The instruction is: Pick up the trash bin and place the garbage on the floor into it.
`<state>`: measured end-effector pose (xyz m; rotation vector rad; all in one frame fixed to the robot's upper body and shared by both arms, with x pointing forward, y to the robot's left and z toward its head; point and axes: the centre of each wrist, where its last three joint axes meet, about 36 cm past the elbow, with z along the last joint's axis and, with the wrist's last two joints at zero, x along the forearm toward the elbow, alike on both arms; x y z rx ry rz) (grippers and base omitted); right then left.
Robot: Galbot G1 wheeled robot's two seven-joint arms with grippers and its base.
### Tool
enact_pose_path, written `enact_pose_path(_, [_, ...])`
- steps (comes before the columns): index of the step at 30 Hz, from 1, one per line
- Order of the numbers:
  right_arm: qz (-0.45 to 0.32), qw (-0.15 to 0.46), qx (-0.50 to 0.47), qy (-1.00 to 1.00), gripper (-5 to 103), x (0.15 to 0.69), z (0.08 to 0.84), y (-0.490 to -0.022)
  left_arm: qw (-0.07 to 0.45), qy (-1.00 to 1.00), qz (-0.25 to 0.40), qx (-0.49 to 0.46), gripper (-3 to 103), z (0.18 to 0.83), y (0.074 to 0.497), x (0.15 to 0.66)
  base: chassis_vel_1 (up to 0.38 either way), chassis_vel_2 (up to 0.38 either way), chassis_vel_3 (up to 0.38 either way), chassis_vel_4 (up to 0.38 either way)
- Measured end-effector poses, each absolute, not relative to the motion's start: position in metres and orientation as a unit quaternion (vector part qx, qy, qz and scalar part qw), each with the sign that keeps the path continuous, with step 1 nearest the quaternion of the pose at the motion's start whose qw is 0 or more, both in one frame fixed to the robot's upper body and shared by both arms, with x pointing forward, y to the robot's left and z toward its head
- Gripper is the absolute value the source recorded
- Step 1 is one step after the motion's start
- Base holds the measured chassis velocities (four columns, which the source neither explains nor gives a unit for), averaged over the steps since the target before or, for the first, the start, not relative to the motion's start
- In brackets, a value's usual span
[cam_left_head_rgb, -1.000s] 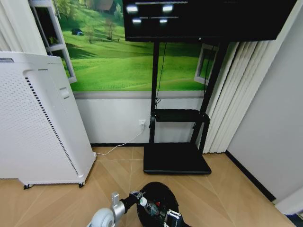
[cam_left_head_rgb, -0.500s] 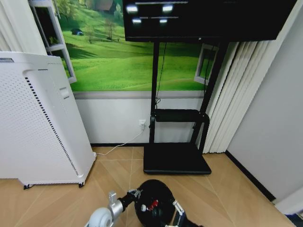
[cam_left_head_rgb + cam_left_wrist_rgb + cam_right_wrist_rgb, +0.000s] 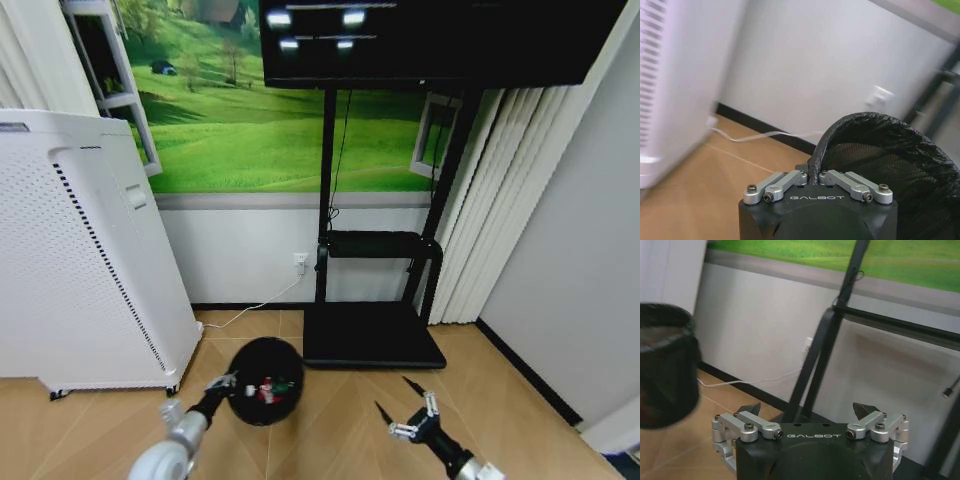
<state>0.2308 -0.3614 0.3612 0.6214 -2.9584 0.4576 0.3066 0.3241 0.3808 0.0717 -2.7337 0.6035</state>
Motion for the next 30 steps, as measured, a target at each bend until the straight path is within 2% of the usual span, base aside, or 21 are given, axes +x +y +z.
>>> enact_pose_path(5, [0.154,0.048,0.172,-0.972,100,0.232,0.355,-0.374,0.191,-0.952,0.215,0.109,5,0.408,0.326,0.282,0.0,0.0,0.0,0.0])
enact_pose_path(11, [0.142,0.052,0.125,-0.981,100,0.224,0.345,-0.379,0.23,-0.924,0.268,0.149,5,0.447,0.308,0.239,0.0,0.0,0.0,0.0])
enact_pose_path(19, [0.136,0.058,0.077,-0.986,100,0.218,0.334,-0.385,0.242,-0.906,0.277,0.21,5,0.443,0.32,0.202,0.0,0.0,0.0,0.0])
enact_pose_path(25, [0.109,0.079,-0.057,-0.989,100,0.229,0.324,-0.376,0.243,-0.898,0.269,0.251,5,0.442,0.338,0.178,0.0,0.0,0.0,0.0])
enact_pose_path(30, [0.084,0.081,-0.112,-0.987,100,0.246,0.32,-0.373,0.253,-0.889,0.262,0.277,5,0.433,0.349,0.16,0.0,0.0,0.0,0.0])
